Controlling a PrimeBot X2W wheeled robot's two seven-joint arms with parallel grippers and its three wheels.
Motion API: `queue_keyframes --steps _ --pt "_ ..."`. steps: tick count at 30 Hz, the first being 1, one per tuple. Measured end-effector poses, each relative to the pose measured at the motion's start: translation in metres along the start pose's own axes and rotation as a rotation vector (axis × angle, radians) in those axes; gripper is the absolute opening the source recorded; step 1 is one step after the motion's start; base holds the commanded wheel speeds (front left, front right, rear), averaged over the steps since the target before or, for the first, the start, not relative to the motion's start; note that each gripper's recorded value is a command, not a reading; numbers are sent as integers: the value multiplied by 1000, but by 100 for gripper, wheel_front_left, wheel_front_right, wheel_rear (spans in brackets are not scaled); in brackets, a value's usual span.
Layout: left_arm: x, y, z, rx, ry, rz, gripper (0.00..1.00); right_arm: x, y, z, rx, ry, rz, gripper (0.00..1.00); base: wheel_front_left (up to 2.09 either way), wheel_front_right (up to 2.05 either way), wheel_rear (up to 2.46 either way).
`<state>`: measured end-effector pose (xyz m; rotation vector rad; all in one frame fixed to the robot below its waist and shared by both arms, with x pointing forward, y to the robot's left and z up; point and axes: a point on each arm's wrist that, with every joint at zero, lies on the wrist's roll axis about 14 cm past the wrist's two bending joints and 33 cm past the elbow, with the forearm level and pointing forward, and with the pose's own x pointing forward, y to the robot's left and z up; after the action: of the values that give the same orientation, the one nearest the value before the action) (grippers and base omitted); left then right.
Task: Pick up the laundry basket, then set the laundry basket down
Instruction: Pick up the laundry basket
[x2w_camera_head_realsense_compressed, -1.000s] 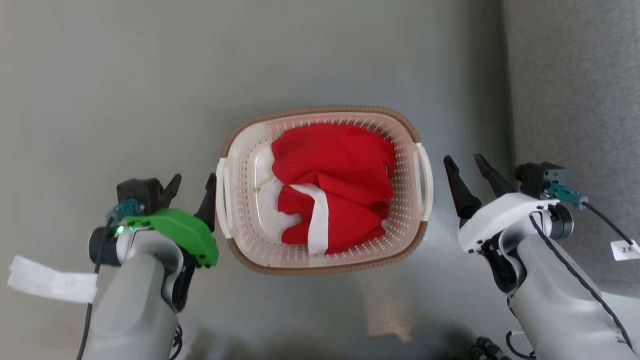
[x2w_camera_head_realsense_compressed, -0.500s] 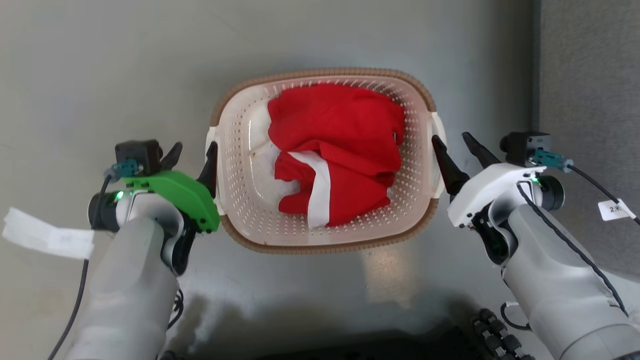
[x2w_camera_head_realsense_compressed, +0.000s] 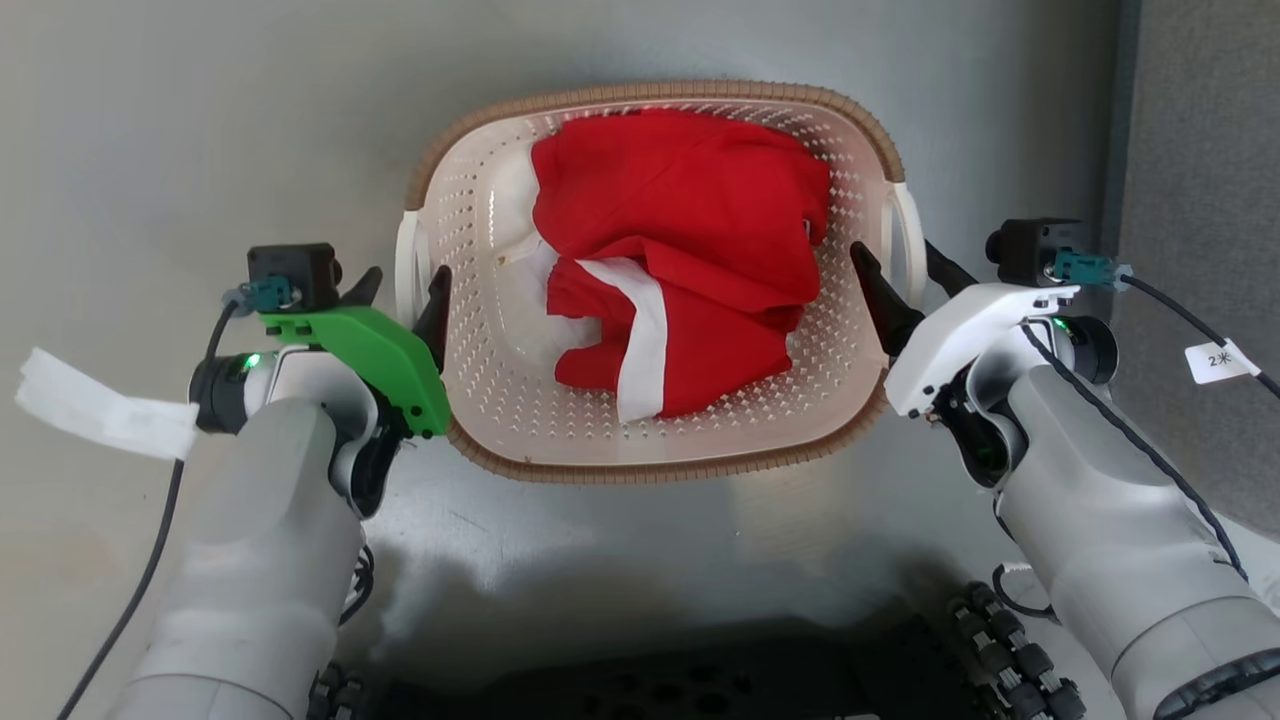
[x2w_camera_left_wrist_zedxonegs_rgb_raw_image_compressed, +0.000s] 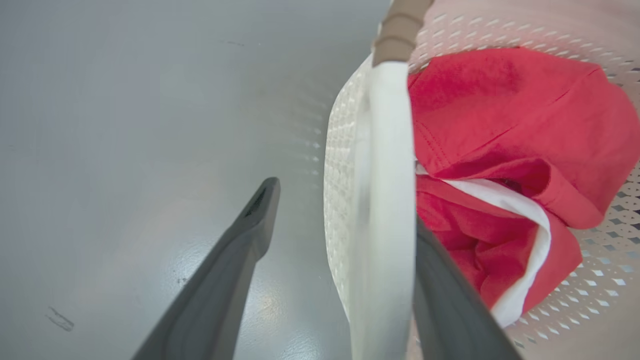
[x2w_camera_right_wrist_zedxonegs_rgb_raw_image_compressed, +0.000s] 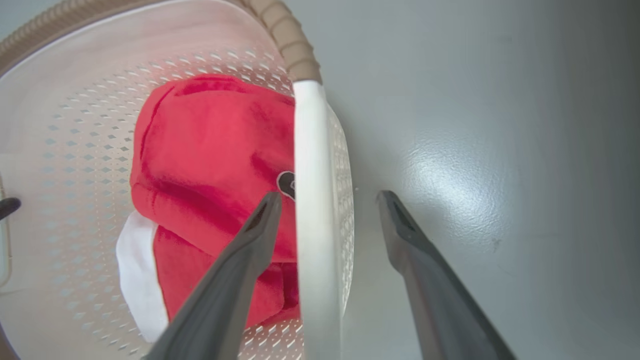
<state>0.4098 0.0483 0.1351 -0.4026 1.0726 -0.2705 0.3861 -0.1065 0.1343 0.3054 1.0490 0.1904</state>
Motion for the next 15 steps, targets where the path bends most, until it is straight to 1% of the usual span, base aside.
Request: queue_keyframes --steps 4,6,7,8,9,10,11,12,15 --pt "6 1 -2 0 14 -2 100 6 0 -3 0 14 3 100 0 0 0" --pt "7 0 -4 -1 19 -6 83 8 1 -3 -2 17 8 100 0 0 0" --pt "7 0 -5 -9 21 -6 66 9 2 -2 -4 16 12 85 0 0 0" --pt "7 0 -6 -16 24 -6 47 9 3 -2 -9 17 16 49 0 0 0" --pt "7 -1 -6 -20 26 -11 37 10 4 -2 -12 18 20 21 0 0 0" --pt "8 -4 -7 -20 27 -20 23 11 6 -2 -12 19 24 0 0 0 0" --pt "9 -7 -6 -21 28 -29 3 11 8 -2 -13 20 30 0 0 0 0" --pt "10 -9 -6 -22 27 -34 0 12 9 -1 -12 19 35 0 0 0 0" --pt "10 -8 -6 -17 34 -34 0 13 9 -2 -6 25 32 0 0 0 0"
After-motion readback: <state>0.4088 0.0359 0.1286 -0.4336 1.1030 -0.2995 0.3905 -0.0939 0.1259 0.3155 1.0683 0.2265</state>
